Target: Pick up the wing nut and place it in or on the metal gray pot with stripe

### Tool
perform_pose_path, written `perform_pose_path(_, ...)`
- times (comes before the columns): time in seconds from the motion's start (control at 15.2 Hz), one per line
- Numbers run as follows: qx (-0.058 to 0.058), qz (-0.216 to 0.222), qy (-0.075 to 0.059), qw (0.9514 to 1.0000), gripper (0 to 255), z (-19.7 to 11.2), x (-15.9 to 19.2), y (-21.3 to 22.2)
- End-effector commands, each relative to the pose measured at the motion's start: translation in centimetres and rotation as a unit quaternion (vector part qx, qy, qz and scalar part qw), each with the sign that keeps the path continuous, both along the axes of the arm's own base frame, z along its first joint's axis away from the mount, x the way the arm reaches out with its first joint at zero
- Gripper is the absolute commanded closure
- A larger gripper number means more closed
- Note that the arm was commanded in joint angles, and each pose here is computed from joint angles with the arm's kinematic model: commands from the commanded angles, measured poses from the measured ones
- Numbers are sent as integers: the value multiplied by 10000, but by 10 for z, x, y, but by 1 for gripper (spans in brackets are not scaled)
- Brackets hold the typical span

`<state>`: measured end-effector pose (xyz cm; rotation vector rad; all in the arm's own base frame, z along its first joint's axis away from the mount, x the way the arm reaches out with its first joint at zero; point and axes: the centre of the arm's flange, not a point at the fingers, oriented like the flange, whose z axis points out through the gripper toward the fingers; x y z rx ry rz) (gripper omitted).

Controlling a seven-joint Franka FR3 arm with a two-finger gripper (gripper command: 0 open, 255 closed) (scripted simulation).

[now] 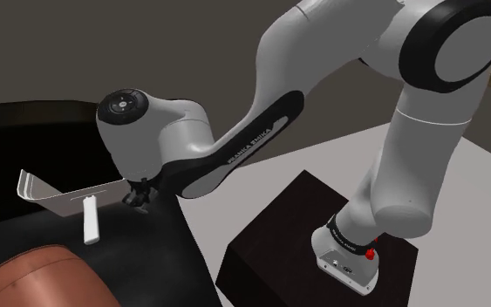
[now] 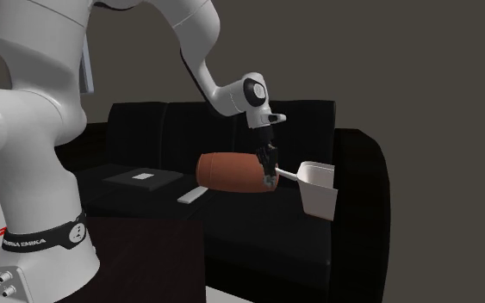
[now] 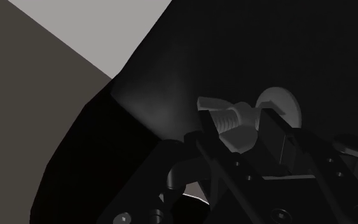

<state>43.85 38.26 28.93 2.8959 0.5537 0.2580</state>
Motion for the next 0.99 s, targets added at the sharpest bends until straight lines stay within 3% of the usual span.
perform_pose_path(0.0, 0, 1, 2, 10000, 255, 11, 0, 0)
perform_pose_path(0.46, 0, 1, 2, 10000, 255, 45, 0, 0)
perform_pose_path(0.92, 0, 1, 2, 10000, 255, 47, 87, 34)
